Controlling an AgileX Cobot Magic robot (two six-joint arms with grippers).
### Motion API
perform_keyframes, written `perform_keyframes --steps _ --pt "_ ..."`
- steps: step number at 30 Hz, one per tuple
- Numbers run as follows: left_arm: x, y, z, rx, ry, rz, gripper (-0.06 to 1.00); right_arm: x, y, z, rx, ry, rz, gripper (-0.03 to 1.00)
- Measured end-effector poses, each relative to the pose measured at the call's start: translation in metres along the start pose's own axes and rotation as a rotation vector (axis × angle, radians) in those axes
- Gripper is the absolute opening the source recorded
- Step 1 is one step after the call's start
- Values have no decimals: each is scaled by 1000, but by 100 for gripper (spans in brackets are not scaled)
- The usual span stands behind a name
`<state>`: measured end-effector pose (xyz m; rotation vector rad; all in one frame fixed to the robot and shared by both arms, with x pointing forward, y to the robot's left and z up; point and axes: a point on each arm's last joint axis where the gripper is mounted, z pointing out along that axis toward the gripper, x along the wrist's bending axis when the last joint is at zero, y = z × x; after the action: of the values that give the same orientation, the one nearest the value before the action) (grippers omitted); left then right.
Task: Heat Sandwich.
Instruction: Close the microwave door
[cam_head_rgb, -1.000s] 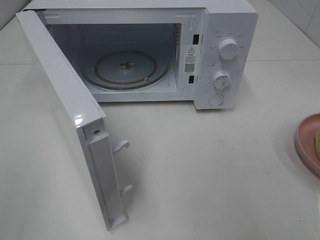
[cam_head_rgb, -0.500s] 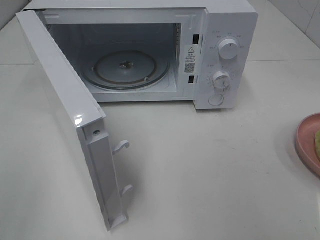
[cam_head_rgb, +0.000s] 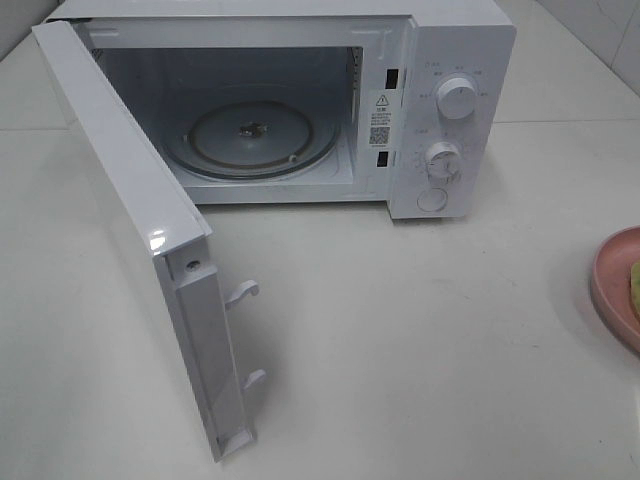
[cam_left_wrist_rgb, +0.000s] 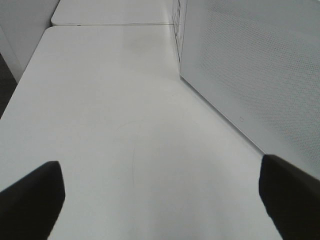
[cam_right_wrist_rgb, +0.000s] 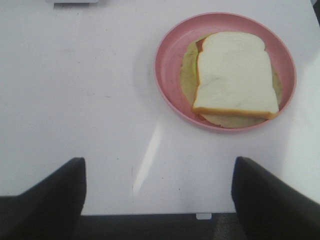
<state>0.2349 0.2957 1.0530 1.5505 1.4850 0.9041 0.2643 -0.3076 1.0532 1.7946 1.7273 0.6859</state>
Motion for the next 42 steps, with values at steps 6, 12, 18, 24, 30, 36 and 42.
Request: perform_keyframes --steps 6,12,18,24,30,36,42 --pt "0 0 0 0 0 0 99 -3 -11 -9 -113 -17 45 77" --pt "0 0 0 0 0 0 99 -4 -19 -14 -178 -22 58 77" --pt "0 0 0 0 0 0 99 -5 -28 -21 -266 -14 63 77" --pt "0 0 0 0 0 0 99 -5 -28 -21 -266 -15 56 77" --pt "0 0 0 0 0 0 99 -5 -28 -21 -266 -15 53 77" --pt "0 0 0 0 0 0 99 -5 -28 -21 -266 -14 53 77" --pt "0 0 0 0 0 0 99 -5 -28 -21 -266 -14 53 77"
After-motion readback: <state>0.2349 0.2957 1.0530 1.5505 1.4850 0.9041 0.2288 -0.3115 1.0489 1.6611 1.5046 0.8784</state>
